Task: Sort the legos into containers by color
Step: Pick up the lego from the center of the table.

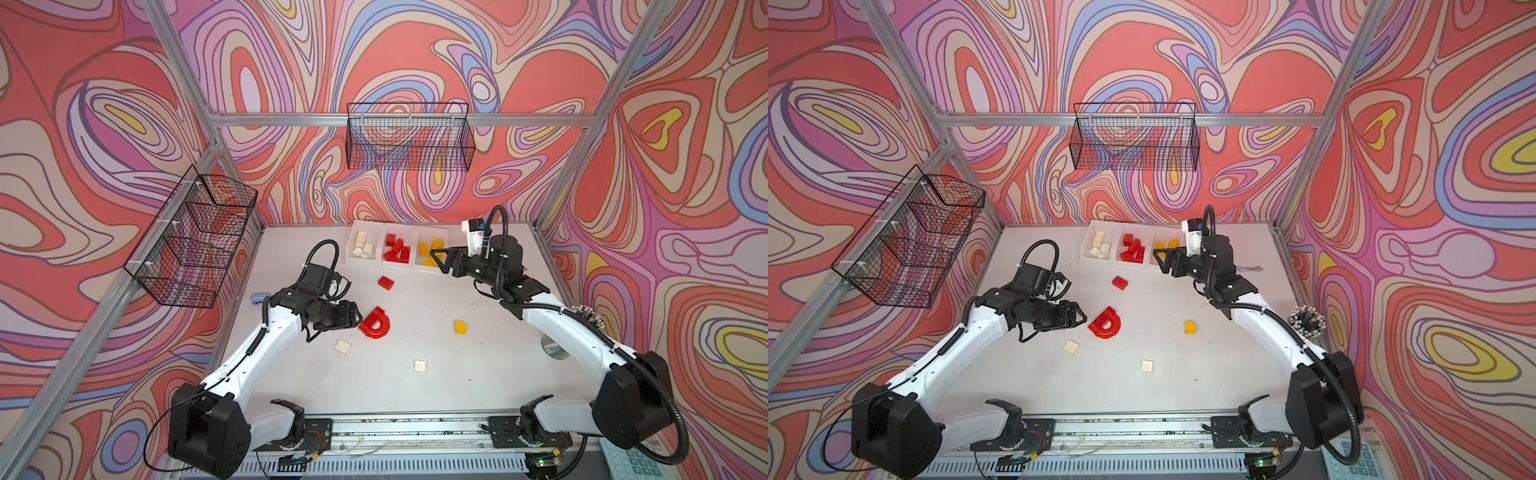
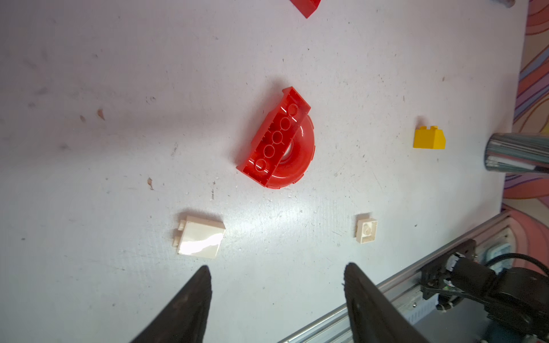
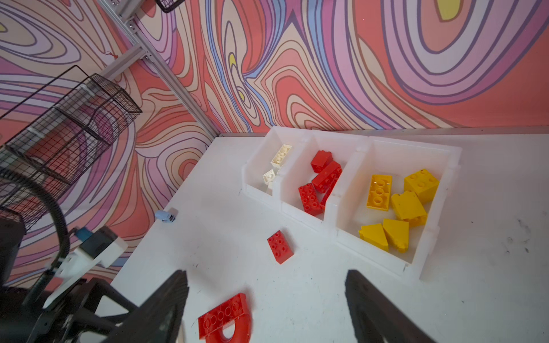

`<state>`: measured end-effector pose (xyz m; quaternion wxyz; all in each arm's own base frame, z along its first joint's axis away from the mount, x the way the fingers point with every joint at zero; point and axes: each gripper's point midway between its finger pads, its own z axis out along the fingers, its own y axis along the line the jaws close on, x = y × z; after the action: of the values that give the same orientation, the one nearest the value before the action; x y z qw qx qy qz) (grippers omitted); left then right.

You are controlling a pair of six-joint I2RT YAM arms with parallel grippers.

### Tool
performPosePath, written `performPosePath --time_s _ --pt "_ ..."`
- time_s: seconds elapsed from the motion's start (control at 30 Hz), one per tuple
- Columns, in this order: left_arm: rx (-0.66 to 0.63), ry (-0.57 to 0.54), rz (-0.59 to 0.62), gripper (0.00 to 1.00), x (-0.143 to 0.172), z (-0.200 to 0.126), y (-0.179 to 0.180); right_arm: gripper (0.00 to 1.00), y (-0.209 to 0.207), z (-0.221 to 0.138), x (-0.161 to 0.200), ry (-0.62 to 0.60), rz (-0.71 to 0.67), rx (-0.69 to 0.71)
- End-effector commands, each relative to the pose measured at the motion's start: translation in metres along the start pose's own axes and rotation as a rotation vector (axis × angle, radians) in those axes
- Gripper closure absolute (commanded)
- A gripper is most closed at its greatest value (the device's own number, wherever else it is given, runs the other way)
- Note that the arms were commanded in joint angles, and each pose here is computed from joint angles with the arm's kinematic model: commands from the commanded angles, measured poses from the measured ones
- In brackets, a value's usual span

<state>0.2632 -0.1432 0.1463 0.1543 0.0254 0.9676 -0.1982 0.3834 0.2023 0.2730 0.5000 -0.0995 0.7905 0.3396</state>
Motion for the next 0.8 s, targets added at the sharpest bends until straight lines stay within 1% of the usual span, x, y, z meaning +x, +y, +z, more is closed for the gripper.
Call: performPosePath --time_s 0.0,0.07,0.17,0.3,0.4,0.53,0.6,0.77 --pt "-0.190 0.094 0.172 0.30 0.007 0.001 0.013 0.13 0.012 -0.010 0.020 -0.005 0.027 -0.073" --pt "-0.235 0.130 0.219 0.31 0.007 0.009 0.010 0.13 0.020 -0.017 0.039 0.007 0.050 -0.117" --pt "-0.281 0.168 0.268 0.32 0.005 0.023 0.007 0.13 0.021 -0.029 0.061 0.014 0.050 -0.111" --pt "-0.326 0.201 0.285 0.36 -0.002 0.038 0.011 0.13 0.018 -0.043 0.078 0.003 0.042 -0.111" --pt "-0.352 0.225 0.292 0.36 -0.006 0.047 0.014 0.13 0.017 -0.045 0.087 0.021 0.034 -0.110" --pt "-0.352 0.249 0.283 0.37 -0.011 0.058 0.012 0.12 0.012 -0.040 0.096 0.039 0.046 -0.105" --pt "-0.345 0.251 0.275 0.40 -0.013 0.063 0.011 0.13 0.010 -0.035 0.102 0.061 0.057 -0.107" --pt "-0.310 0.271 0.264 0.43 -0.013 0.076 0.005 0.13 0.009 -0.032 0.108 0.064 0.070 -0.123"
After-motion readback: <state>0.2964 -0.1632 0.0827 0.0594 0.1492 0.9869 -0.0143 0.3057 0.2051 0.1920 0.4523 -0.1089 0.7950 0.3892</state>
